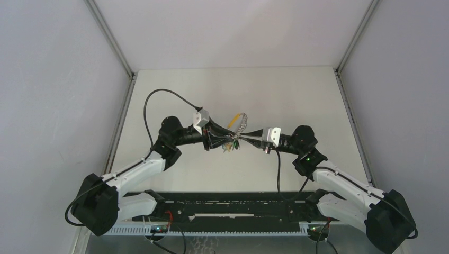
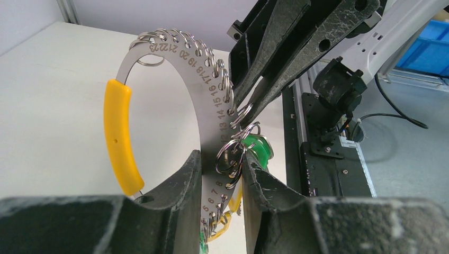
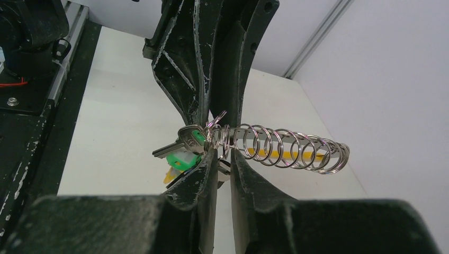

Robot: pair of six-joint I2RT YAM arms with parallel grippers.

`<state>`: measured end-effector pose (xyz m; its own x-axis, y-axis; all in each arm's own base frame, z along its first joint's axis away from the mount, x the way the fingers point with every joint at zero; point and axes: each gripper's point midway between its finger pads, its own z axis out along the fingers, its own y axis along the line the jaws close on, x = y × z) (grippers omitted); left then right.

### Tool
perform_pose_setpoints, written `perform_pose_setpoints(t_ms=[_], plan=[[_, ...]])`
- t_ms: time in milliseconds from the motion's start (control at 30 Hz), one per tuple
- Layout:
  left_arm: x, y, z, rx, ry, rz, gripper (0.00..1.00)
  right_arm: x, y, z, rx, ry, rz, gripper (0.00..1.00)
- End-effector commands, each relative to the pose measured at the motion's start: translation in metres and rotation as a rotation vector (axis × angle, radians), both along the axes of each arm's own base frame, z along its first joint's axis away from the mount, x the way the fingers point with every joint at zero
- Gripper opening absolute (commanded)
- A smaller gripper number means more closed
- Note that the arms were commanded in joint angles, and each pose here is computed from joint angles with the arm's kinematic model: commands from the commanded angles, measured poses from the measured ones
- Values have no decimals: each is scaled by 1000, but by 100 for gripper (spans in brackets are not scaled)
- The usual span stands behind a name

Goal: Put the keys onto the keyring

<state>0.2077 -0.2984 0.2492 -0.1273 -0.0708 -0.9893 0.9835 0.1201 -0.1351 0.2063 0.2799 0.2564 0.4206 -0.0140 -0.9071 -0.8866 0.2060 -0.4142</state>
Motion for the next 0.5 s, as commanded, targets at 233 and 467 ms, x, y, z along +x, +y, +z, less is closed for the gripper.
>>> perform_pose_setpoints(t_ms=[233,467], plan=[[-8,-3,14,-39,-76,-35,5,-1,1,12,20,-10,5,1],[-10,-3,14,-39,-80,-42,4,-2,2,13,18,5,18,7]])
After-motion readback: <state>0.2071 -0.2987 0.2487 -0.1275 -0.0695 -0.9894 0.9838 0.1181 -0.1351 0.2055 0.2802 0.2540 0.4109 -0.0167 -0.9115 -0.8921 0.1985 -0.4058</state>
